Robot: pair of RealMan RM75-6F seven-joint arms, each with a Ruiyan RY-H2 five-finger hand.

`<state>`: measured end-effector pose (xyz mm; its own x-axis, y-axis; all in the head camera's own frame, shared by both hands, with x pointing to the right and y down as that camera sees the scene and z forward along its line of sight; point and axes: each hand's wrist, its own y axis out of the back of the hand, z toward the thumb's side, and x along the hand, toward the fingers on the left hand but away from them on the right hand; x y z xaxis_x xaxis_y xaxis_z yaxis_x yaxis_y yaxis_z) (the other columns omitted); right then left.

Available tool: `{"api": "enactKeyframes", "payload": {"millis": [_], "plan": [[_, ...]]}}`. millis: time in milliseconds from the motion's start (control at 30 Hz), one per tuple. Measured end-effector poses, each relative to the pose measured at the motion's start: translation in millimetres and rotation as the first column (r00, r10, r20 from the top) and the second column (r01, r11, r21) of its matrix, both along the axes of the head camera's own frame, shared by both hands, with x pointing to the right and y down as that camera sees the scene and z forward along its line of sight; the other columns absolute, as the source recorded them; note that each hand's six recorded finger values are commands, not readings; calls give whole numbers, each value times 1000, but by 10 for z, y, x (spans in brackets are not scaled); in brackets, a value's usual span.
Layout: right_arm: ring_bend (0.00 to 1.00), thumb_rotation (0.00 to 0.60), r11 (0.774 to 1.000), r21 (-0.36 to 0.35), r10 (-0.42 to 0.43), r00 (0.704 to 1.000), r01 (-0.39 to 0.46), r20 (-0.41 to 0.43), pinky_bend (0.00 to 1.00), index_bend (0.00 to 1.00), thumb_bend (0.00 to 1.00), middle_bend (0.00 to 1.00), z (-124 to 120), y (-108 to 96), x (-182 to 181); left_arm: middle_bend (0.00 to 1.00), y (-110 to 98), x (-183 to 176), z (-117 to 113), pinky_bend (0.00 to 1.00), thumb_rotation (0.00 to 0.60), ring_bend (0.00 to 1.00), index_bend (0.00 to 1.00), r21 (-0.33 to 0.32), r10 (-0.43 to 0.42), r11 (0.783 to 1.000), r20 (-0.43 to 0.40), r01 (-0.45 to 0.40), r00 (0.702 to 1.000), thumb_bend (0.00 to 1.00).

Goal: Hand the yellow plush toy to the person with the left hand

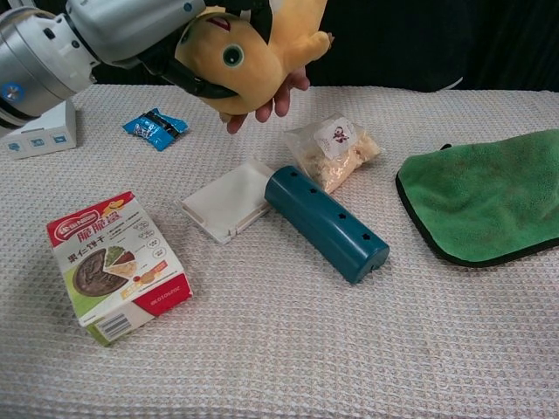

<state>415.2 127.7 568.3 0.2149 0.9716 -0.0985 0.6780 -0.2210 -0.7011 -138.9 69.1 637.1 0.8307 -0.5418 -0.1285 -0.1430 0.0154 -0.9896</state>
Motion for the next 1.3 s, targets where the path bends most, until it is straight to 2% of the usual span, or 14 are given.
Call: {"api": "enactKeyframes", "payload": {"millis": [100,167,267,333,400,533,633,800,900,1033,1133,1300], "plan": [[0,600,1000,2,3,1000,-3,0,128,0,507,2,-2,1,18,774,-8,-15,78,1000,600,774,790,-16,-3,1000,7,3,1000,457],[0,600,1000,3,5,1000,-5,2,128,0,507,2,-5,0,26,701,-15,-43,113,979,600,693,658,-23,-4,1000,13,5,1000,418],[0,600,1000,3,5,1000,-5,3,128,0,507,2,0,0,26,426,-6,-94,155,828,600,439,303,-33,-2,999,31,3,1000,283],[0,600,1000,2,4,1000,-4,3,128,0,507,2,7,4,19,263,-10,-121,165,700,600,315,173,-35,-4,999,44,5,999,218],[0,600,1000,1,2,1000,-2,2,127,0,507,2,12,7,13,142,-14,-138,161,579,600,223,100,-36,-6,999,49,8,999,159],[0,600,1000,1,1,1000,-1,0,127,0,507,2,18,10,0,46,-40,-174,122,341,600,120,49,-31,-17,999,49,19,999,55],[0,600,1000,4,1,1000,-1,-2,128,0,507,2,18,6,-8,30,-79,-212,58,241,600,96,36,-16,-40,999,35,41,999,6],[0,600,1000,6,-2,1000,3,-8,128,0,507,1,12,-1,-15,24,-157,-358,-120,221,600,92,32,16,-101,995,-3,101,995,0],[0,600,1000,7,-3,1000,3,-17,128,0,505,0,3,1,-7,24,-210,-565,-265,220,600,92,32,42,-158,986,-10,158,987,0],[0,600,1000,10,-6,999,6,-40,128,0,499,0,-3,11,7,43,-301,-1039,-474,219,600,92,42,90,-285,955,28,282,958,0],[0,600,1000,13,-15,997,16,-79,124,0,484,0,-1,29,15,50,-359,-1527,-650,220,600,92,44,105,-424,903,72,416,903,0],[0,600,999,17,-30,979,34,-200,12,0,475,0,14,66,50,66,-324,-2272,-912,213,600,92,49,88,-612,789,192,607,767,0]]}}
